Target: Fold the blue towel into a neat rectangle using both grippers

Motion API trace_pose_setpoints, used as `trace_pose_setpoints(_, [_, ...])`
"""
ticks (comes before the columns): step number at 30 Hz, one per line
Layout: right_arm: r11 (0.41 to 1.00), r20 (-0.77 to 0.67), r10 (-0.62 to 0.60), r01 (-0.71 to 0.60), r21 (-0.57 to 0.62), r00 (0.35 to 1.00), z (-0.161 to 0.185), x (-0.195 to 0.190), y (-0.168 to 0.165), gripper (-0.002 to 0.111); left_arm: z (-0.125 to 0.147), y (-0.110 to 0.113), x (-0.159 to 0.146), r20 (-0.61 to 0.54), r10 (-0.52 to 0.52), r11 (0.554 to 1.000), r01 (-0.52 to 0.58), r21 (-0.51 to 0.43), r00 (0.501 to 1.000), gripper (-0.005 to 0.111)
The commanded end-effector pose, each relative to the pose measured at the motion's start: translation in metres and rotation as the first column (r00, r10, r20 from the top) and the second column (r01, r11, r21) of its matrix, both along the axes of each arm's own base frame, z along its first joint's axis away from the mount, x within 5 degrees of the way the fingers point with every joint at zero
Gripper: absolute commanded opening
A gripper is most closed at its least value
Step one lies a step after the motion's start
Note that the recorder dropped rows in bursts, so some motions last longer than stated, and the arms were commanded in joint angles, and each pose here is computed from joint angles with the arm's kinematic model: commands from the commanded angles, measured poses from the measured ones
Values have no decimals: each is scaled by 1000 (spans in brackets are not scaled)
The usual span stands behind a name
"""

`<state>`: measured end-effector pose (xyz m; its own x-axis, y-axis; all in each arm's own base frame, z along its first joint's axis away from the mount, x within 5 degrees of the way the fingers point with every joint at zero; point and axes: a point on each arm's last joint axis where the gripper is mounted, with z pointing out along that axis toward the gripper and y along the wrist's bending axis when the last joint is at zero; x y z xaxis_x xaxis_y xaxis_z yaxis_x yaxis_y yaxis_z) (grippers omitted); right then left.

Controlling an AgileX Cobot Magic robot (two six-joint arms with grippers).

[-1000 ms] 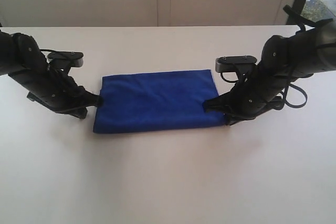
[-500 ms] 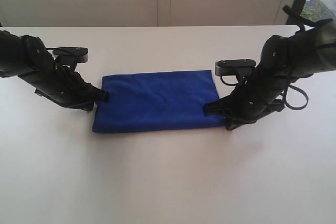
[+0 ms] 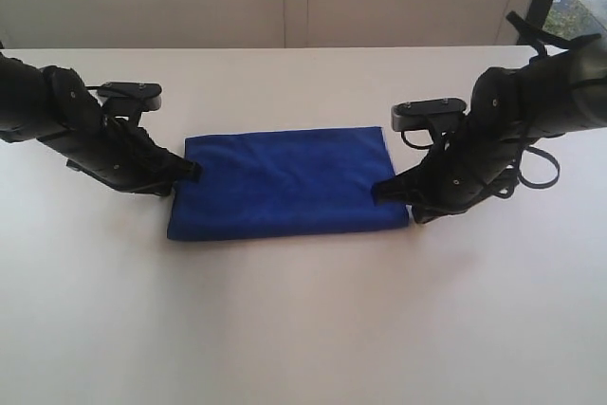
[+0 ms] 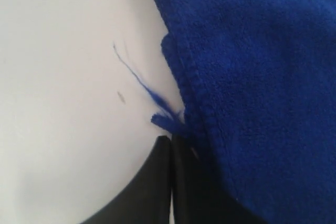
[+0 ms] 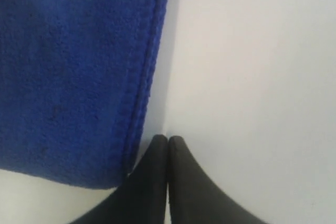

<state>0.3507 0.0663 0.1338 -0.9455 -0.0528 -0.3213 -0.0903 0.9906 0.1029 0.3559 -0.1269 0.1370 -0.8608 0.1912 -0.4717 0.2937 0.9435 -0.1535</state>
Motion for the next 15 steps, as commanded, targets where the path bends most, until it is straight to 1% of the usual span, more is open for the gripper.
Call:
trace_pose_setpoints(1, [1000,35,-19,18,11,999,1,2,0,0,-14,-1,-6,-66,-17,1000,18,15,998,0])
trace_pose_setpoints(11, [1000,5,25,-25,10,1000,0,-1,2,0,-12,-1,-3,-34,-6,1000,6,13,999,0])
trace_pose_setpoints(15, [999,-8,41,-40,27,999,0,-2,4,0,-12,0,-1,-14,0,1000,0,13,1000,0])
